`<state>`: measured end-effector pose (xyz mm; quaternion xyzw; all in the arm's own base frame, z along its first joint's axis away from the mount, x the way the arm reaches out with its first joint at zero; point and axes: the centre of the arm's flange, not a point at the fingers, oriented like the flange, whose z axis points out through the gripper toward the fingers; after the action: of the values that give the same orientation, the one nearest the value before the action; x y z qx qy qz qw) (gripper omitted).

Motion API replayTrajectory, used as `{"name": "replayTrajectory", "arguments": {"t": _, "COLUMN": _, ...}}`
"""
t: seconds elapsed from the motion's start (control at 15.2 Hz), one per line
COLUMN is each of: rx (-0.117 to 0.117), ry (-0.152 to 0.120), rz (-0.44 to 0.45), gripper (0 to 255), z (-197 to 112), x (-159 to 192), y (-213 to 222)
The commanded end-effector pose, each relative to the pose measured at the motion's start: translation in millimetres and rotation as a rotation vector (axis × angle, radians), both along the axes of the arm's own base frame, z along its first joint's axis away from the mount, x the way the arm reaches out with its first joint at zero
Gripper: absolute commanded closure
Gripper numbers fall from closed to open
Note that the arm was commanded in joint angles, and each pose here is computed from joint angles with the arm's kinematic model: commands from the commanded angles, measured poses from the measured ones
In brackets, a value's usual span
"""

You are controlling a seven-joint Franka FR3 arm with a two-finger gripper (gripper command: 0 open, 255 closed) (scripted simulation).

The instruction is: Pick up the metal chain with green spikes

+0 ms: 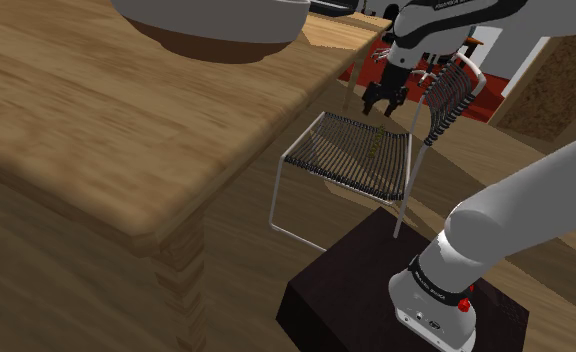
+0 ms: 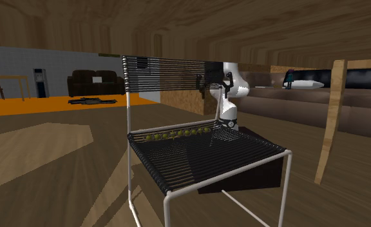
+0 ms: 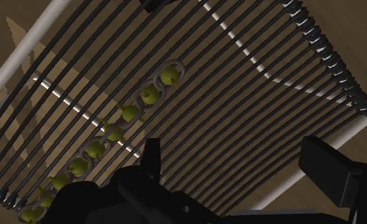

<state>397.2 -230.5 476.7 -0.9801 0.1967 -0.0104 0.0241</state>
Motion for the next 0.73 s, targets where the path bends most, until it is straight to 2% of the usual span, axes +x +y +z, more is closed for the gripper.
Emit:
{"name": "replayTrajectory", "arguments": {"t": 0.0, "rx": 0.019, "ry": 0.003, "rz": -0.053, "gripper": 0, "z": -16.1, "x": 2.5, "y": -26.4}}
{"name": "replayTrajectory", "arguments": {"t": 0.59, "rx": 0.107, "ry": 0.020, "rz": -0.285, "gripper": 0, "z": -93.9, "x": -1.5, "y": -129.5}}
{"name": "replayTrajectory", "arguments": {"t": 0.66, "rx": 0.109, "ry": 0.020, "rz": -0.289, "gripper": 0, "z": -95.5, "x": -1.8, "y": -131.5}}
